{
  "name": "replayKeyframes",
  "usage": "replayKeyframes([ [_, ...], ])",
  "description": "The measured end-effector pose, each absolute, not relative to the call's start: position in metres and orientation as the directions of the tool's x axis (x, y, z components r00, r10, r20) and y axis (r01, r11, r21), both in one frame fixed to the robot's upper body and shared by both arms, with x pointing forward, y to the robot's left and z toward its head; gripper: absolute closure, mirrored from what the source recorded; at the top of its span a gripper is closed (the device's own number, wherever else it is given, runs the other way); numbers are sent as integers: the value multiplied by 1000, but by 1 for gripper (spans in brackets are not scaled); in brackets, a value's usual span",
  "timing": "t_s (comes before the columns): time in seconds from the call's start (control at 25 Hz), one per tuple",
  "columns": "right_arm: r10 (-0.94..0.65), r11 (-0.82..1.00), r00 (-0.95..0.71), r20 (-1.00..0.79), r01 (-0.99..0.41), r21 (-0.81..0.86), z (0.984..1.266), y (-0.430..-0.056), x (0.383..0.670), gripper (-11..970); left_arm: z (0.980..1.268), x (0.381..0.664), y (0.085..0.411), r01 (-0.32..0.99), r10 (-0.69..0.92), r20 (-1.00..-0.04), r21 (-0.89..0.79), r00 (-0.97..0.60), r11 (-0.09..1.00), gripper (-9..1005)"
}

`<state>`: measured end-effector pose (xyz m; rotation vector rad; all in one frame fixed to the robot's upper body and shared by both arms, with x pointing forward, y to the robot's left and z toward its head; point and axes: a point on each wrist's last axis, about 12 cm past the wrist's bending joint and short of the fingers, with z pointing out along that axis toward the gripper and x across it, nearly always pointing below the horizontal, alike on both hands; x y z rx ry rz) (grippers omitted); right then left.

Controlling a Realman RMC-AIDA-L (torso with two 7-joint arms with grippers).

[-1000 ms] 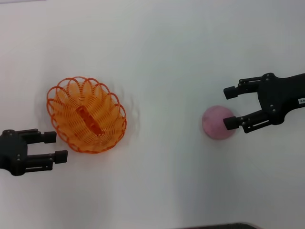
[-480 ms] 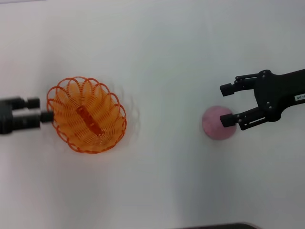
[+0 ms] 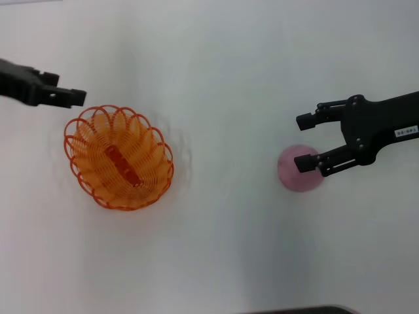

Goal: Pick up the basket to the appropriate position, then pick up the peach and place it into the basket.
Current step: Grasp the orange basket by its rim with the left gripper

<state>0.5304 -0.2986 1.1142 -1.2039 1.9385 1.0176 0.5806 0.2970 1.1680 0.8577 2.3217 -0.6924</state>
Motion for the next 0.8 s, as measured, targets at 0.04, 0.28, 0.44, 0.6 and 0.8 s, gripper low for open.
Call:
replayKeyframes([
  [0.04, -431, 281, -380, -818, -918, 278, 1114, -298, 531, 35, 1169, 589, 288, 705, 446, -632, -233, -633, 670, 247],
  [0.28, -433, 276, -368, -823, -923, 267, 1113, -291, 534, 35, 1150, 618, 244, 721, 614, -483, -54, -624, 690, 247],
  [0.44, -433, 279, -364, -824, -924, 262, 1113, -289, 535, 35, 1126, 623, 226, 739, 676, -391, -16, -625, 674, 246],
  [0.6, -434, 283, -363, -825, -924, 258, 1112, -286, 538, 35, 1119, 623, 220, 747, 695, -365, 0, -619, 665, 246],
  [0.8, -447, 286, -356, -821, -926, 245, 1110, -280, 541, 35, 1118, 622, 219, 749, 698, -360, -1, -619, 663, 514],
])
